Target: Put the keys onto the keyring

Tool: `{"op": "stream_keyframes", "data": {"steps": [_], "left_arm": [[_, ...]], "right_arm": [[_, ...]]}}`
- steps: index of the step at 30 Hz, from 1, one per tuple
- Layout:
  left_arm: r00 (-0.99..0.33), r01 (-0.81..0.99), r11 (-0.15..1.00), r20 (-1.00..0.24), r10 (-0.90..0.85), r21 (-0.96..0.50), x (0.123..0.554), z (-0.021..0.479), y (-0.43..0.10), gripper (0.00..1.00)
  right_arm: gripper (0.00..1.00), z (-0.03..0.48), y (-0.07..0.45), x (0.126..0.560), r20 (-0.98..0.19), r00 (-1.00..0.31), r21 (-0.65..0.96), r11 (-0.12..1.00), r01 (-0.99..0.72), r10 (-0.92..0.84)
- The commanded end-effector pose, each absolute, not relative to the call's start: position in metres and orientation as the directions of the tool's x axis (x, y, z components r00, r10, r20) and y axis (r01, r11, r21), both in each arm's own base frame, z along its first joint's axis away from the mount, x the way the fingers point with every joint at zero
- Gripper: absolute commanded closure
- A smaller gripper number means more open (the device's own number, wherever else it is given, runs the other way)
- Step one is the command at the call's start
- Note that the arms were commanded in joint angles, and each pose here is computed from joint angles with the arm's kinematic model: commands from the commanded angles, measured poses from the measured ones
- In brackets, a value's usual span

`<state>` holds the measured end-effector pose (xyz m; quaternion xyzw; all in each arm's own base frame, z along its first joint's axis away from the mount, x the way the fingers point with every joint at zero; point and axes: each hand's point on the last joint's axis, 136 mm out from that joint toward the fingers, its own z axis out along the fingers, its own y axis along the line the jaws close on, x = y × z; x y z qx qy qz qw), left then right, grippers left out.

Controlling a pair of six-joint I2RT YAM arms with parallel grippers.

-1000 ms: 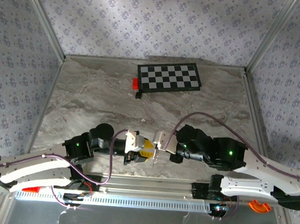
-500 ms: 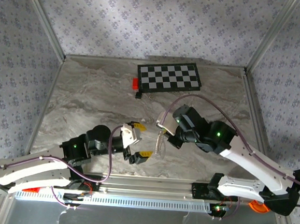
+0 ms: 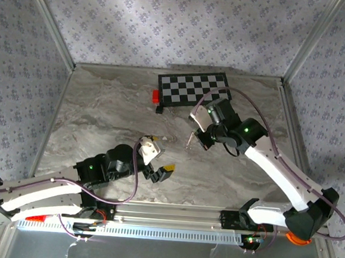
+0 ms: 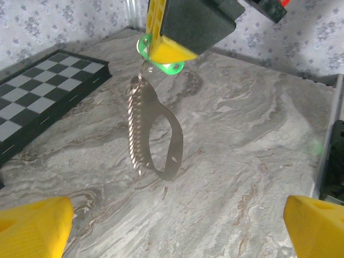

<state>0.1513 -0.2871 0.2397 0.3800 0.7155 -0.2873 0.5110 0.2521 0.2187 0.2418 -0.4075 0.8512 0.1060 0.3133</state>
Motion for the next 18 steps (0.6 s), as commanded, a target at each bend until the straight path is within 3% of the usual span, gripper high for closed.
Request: {"op": "stream_keyframes", "data": {"steps": [1, 18], "left_arm": [[-0.209, 0.795, 0.606, -0.946, 0.249, -0.016, 0.163, 0.243, -0.282, 0.0], [-0.219, 0.794, 0.607, -0.946, 0.238, -0.032, 0.162, 0.234, -0.281, 0.0]], "right_arm": [[1.0, 0.255, 0.222, 0.269, -0.66, -0.487, -0.052, 0.682, -0.729, -0.571], [1.0, 0.224, 0.231, 0.338, -0.667, -0.586, 0.061, 0.75, -0.658, -0.46]]}}
